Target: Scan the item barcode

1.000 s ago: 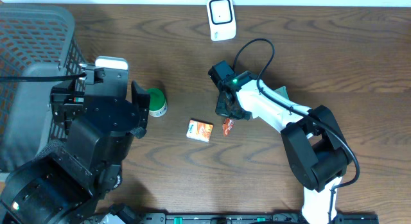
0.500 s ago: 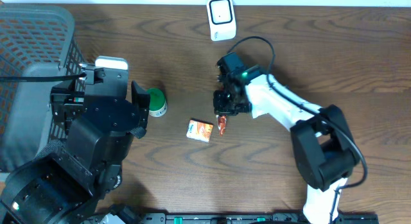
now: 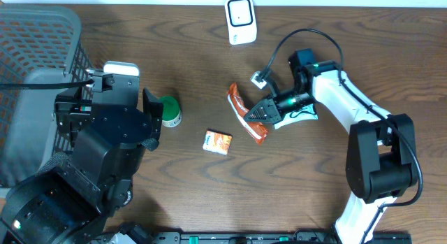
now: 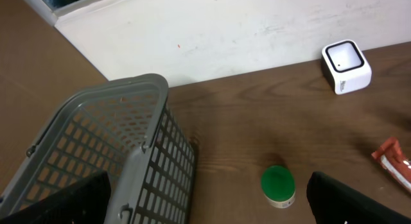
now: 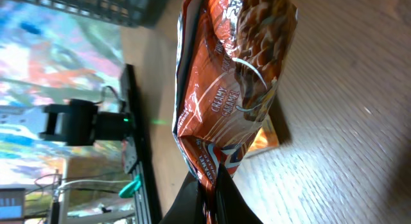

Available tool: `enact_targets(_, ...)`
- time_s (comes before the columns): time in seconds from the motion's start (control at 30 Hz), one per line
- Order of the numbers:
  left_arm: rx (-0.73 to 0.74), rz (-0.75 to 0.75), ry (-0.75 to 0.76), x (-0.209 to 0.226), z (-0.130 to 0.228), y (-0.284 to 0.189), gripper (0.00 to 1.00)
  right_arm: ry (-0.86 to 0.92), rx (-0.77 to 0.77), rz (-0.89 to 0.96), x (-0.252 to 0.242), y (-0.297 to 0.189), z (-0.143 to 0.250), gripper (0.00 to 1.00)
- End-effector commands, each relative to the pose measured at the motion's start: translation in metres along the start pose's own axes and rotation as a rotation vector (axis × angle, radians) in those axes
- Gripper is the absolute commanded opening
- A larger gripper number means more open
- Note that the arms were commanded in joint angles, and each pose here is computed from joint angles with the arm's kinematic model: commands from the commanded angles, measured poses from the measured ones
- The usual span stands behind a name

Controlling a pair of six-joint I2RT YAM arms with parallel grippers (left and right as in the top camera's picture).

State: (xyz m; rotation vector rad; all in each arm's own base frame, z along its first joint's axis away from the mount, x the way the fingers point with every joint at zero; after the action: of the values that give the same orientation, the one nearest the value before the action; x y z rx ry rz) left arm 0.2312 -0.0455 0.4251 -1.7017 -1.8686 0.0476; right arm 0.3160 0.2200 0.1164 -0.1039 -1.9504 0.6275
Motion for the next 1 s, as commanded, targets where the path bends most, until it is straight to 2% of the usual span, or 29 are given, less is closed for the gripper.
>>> enact_targets(0.0,-0.001,-0.023,0.001,0.005,-0.001,-0.001,0.98,-0.088,-0.097,-0.135,0.019,-0.012,-0.007,0.01)
enact_targets(0.43,-0.001,-0.023,0.001,0.005,-0.001,-0.001,0.98,-0.079,-0.168,-0.205,0.023,-0.026,-0.012,0.01)
enact_targets(0.97,-0.001,-0.023,0.001,0.005,-0.001,-0.001,0.98,-0.022,-0.164,-0.207,0.022,-0.028,-0.01,0.01)
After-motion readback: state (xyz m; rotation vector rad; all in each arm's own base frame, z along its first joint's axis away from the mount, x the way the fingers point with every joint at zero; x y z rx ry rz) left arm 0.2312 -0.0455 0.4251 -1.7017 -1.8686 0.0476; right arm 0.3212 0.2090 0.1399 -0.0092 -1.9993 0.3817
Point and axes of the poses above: each gripper's point midway between its finger pads, its own y axis out along the fingers, its own x axis along the line the jaws close on, z = x × y, the point moved 1 cm from there along -y, back along the fingers, and after that the axes turned 7 degrees about y, right-handed, at the moved point
